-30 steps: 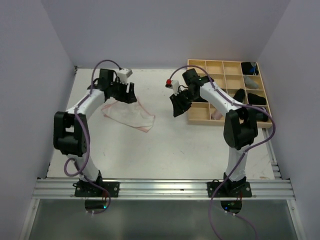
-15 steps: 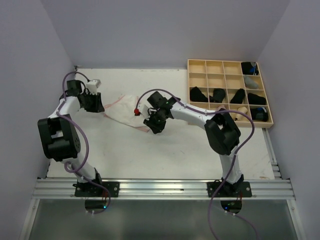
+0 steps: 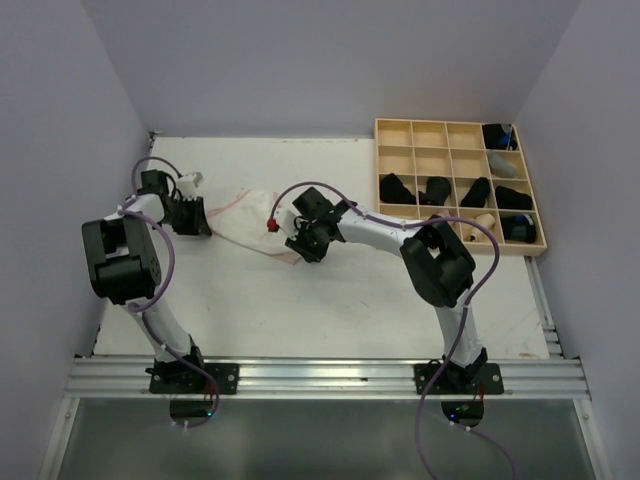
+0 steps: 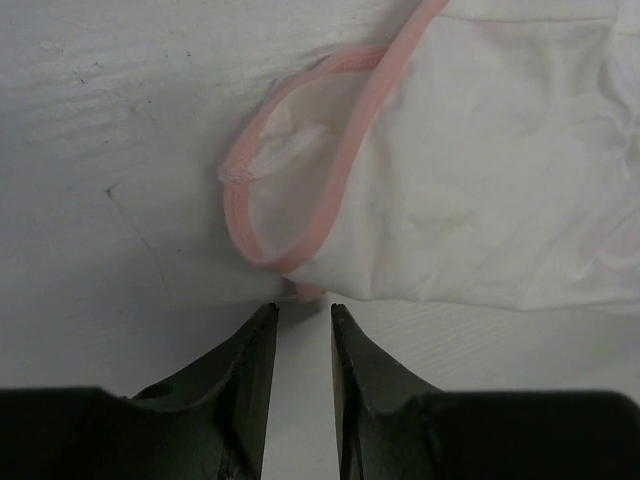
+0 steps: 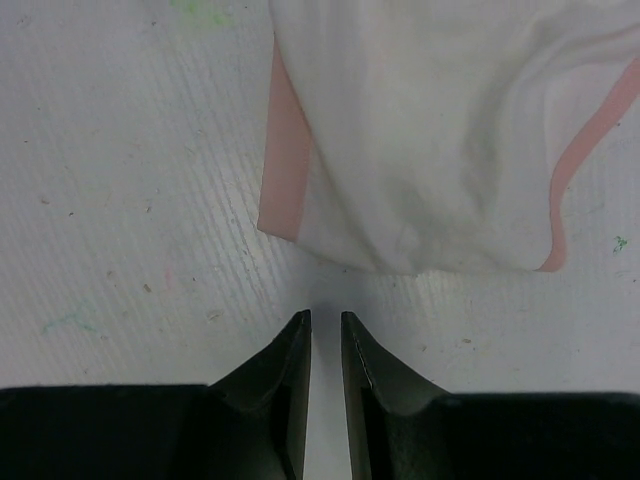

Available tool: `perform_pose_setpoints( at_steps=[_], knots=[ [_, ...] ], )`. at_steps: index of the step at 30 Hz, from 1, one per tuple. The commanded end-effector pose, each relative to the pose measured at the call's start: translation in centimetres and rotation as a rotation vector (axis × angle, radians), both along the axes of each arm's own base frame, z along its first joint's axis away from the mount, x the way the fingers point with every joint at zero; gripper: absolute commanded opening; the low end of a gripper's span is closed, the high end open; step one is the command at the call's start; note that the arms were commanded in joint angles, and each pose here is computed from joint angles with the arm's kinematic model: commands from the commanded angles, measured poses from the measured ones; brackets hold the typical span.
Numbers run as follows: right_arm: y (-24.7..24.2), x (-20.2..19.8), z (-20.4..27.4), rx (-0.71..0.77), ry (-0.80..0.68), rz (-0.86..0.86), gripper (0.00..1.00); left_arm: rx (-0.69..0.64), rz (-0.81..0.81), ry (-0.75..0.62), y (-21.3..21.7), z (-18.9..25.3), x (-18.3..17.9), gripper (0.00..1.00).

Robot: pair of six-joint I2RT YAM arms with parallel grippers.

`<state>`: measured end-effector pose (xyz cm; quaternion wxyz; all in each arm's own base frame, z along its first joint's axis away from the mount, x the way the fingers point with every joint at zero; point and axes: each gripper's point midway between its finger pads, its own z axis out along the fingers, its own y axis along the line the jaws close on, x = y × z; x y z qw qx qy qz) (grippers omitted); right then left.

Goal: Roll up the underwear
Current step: Move the underwear to the center of the board

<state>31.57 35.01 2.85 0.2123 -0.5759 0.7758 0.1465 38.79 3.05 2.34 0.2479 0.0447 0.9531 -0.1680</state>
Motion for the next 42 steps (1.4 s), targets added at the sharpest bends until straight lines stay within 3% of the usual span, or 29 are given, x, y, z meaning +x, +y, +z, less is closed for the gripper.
perform_pose_setpoints(
  at_steps=[1,12,16,22,42],
  knots=[
    [1.2,0.4,1.6,0.053,-0.058,0.040,0.22,-0.025,0.033,-0.027,0.3,0.0,1.2,0.32],
    [1.8,-1.5,2.2,0.114,-0.010,0.135,0.31,-0.073,0.062,-0.023,-0.1,-0.8,1.6,0.35],
    [2.2,-1.0,1.8,0.120,-0.016,0.134,0.35,-0.084,0.074,-0.010,-0.1,-1.3,1.8,0.31],
    [3.2,-0.6,2.3,0.145,-0.031,0.151,0.35,-0.088,0.094,0.023,0.1,-2.1,1.7,0.19],
    [5.9,-0.6,1.3,0.193,-0.076,0.253,0.35,-0.098,0.096,0.063,-0.1,-3.1,1.0,0.16]
  ],
)
